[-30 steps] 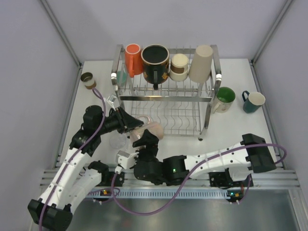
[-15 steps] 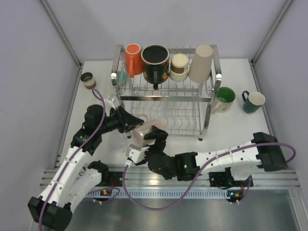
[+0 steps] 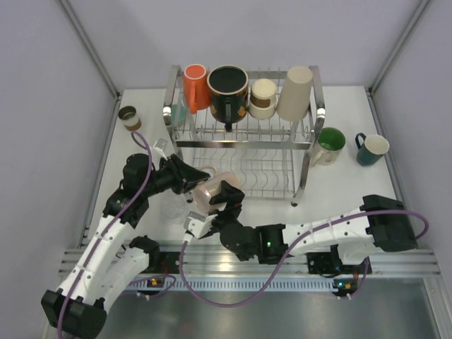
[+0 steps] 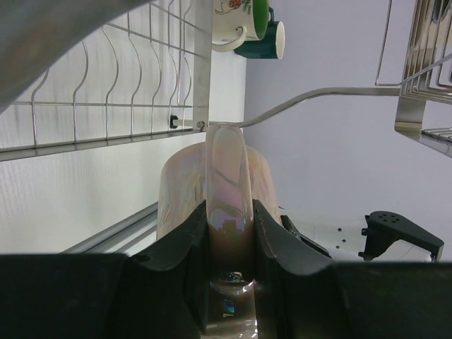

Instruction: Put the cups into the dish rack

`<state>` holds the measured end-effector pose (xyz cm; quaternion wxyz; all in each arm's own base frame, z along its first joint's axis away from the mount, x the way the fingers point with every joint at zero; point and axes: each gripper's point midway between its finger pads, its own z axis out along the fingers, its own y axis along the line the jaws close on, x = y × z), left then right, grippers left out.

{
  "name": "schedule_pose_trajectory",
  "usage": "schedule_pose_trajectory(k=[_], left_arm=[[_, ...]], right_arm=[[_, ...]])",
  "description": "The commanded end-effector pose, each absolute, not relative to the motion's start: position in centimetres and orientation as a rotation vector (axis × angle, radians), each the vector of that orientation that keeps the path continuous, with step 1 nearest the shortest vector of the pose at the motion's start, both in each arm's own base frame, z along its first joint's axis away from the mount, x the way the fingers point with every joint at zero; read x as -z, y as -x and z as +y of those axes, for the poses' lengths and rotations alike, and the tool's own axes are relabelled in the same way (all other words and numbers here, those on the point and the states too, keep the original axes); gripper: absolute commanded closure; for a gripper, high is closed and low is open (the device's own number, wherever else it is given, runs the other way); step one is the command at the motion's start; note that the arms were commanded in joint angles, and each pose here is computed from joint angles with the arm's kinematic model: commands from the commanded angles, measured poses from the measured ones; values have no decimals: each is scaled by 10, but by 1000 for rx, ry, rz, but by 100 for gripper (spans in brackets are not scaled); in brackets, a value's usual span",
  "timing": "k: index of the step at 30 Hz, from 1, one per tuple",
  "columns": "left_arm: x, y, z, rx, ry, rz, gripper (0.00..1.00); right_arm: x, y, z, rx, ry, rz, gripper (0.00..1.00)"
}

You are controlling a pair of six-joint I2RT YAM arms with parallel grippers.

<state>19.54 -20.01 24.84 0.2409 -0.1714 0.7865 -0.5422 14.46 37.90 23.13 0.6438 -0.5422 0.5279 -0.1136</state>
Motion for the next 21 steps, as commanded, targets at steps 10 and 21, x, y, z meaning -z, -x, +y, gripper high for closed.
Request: schedule_pose_trajectory(k=[10, 21], left_arm=[[-286, -183, -210, 1660, 441, 2081, 100], [-290, -186, -210, 1669, 490, 2074, 100]], right_arm=[[-273, -146, 380, 128, 1099, 1073, 96], [-273, -149, 367, 80, 1094, 1049, 100]])
